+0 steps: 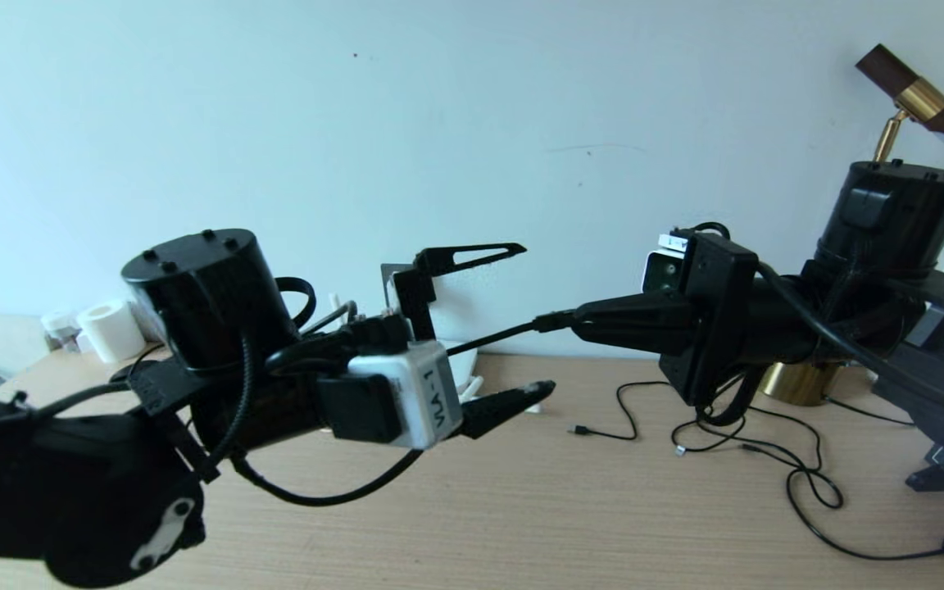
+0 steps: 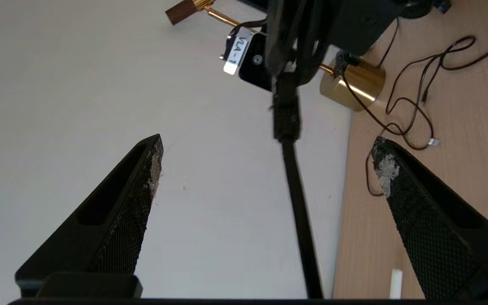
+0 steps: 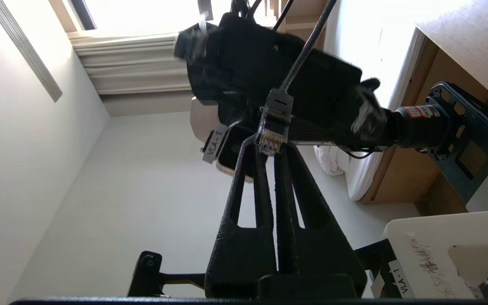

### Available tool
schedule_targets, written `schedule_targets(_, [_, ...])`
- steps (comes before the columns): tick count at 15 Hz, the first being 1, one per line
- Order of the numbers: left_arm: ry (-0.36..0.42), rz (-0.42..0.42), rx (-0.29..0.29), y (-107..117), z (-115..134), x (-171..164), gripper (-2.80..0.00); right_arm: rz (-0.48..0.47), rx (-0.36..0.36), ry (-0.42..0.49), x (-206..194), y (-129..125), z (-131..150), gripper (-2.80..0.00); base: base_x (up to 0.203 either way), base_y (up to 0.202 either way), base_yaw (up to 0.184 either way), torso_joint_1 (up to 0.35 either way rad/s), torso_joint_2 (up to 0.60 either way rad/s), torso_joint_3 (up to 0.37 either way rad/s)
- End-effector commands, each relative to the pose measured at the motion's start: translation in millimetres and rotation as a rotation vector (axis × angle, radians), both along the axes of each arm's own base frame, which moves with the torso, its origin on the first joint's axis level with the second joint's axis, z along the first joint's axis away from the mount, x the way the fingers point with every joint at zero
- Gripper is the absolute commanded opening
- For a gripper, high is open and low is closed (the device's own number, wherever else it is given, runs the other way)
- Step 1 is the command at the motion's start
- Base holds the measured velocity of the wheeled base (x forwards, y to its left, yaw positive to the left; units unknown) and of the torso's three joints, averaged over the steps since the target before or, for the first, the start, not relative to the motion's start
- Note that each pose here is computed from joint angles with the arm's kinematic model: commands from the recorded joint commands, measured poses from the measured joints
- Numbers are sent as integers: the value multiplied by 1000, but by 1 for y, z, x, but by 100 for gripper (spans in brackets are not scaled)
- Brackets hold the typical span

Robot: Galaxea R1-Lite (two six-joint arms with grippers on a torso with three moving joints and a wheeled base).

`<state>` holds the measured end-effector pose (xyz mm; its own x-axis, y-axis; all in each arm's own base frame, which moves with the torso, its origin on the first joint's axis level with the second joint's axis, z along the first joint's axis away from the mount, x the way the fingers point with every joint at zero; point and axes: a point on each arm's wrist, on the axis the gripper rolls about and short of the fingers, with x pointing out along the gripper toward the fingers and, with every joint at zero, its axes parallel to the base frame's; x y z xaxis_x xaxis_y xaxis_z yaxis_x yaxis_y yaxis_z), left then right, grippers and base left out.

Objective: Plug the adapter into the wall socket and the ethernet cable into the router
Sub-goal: Hand it to the other hand

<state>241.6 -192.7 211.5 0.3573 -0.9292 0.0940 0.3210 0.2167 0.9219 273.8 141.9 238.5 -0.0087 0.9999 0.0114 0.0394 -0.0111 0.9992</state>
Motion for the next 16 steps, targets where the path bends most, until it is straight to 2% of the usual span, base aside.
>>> schedule_targets(1, [3,14,9,0,-6,12,0,7,-2,13,1,1,-2,-280,0,0,0,0,0,0])
schedule_targets(6, [-20,10,-5,1,1,17,0,17,-3,16,0,3,-3,-280,0,0,0,0,0,0])
schedule_targets(16, [-9,6,1,2,-2,14,0,30,0,8,-3,7,-1,-280,0,0,0,0,0,0])
